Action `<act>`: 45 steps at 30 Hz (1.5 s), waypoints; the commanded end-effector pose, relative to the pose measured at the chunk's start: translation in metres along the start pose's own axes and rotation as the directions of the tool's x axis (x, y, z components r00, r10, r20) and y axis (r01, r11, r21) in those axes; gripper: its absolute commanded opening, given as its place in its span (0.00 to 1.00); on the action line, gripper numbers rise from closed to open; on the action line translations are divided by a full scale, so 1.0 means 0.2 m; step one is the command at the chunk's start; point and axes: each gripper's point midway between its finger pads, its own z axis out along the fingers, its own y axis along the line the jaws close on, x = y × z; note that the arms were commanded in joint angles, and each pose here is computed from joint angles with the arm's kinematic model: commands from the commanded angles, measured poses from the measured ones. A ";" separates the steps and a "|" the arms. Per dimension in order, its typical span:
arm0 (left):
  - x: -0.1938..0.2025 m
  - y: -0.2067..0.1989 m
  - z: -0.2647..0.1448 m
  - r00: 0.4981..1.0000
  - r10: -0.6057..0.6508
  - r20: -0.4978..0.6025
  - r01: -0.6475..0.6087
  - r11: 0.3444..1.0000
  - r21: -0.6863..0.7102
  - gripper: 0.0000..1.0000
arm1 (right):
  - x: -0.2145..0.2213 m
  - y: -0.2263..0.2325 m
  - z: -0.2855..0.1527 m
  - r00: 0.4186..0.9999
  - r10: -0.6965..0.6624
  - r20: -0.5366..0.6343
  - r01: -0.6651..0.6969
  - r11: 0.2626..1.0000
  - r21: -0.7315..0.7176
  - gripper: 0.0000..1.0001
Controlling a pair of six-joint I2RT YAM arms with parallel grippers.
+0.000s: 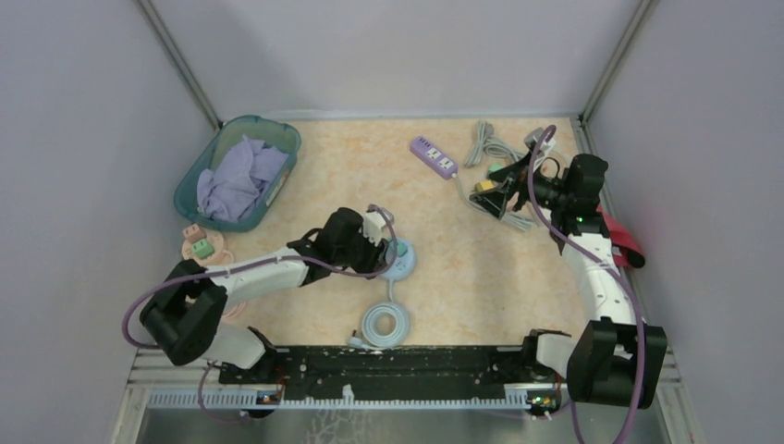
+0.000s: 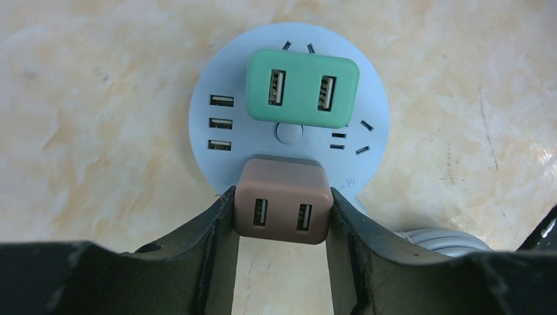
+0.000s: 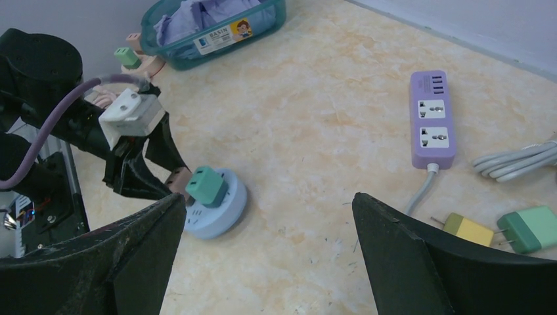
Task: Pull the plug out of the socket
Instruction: Move the socket to the center of the board.
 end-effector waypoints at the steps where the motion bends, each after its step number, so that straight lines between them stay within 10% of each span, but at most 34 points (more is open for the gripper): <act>1: -0.12 -0.22 0.08 0.969 0.238 0.070 -0.247 0.956 0.159 0.00 | -0.03 0.01 0.00 0.999 -0.047 0.012 0.047 0.999 -0.010 0.97; 23: -0.02 -0.55 0.24 0.857 0.500 0.125 -0.509 0.783 0.358 0.07 | -0.01 0.04 -0.01 0.997 -0.077 0.003 0.077 0.996 -0.051 0.97; 32: -0.09 -0.55 0.21 0.871 0.457 0.180 -0.491 0.824 0.284 0.41 | -0.01 0.04 -0.01 0.997 -0.077 -0.001 0.077 0.996 -0.053 0.97; 45: -0.27 -0.56 0.01 0.842 0.391 0.372 -0.485 0.850 0.203 0.63 | 0.00 0.04 -0.01 0.997 -0.080 -0.003 0.080 0.995 -0.055 0.97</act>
